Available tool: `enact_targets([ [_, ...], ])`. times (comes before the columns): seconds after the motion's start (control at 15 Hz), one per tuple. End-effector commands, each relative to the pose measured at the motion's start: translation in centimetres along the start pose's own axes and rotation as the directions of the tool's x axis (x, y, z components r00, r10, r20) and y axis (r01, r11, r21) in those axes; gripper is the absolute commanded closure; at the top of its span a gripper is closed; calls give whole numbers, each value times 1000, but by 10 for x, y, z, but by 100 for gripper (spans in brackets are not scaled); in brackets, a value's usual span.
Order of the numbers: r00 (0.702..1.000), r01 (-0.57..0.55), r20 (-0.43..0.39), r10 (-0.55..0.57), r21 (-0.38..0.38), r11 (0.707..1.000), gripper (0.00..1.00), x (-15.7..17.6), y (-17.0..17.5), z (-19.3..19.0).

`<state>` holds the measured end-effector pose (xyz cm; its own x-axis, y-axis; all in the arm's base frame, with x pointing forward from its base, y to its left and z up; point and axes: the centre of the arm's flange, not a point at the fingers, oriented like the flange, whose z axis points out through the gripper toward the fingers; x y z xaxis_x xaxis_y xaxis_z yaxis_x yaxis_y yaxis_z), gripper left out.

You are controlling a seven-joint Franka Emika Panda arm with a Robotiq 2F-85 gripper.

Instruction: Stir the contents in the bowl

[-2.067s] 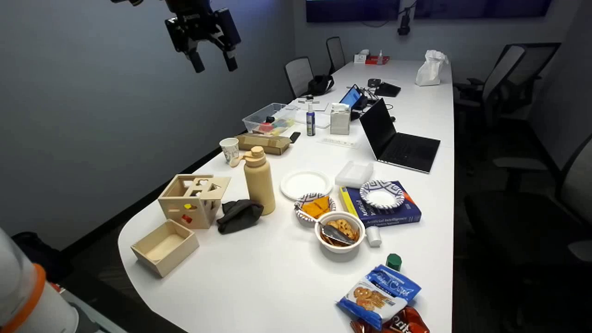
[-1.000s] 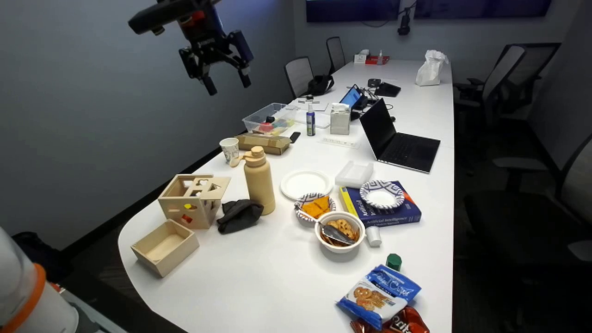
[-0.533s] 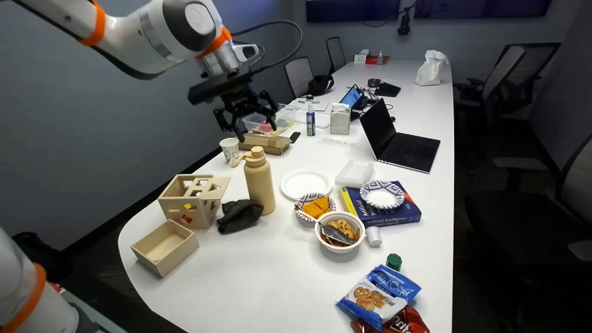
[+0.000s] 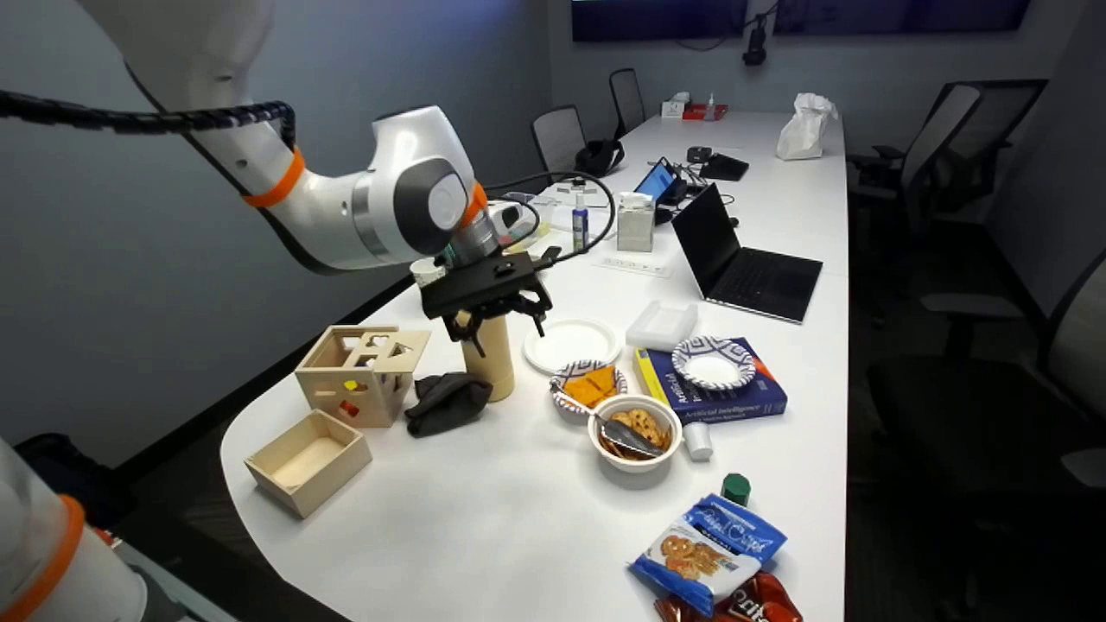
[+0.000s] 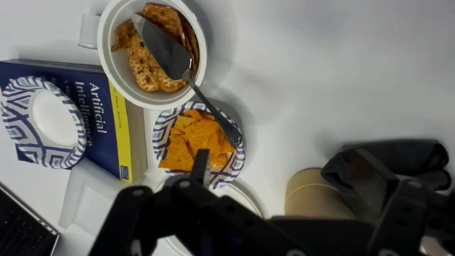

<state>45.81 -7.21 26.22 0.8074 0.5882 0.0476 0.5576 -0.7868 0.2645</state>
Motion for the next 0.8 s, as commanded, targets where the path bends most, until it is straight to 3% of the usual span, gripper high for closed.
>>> enact_targets([
  [0.0,998,59,-24,-59,13,998,0,-10,8,49],
  [0.27,996,92,-27,-91,29,995,0,-8,8,86],
  [0.73,995,97,-13,-96,15,995,0,6,24,117],
])
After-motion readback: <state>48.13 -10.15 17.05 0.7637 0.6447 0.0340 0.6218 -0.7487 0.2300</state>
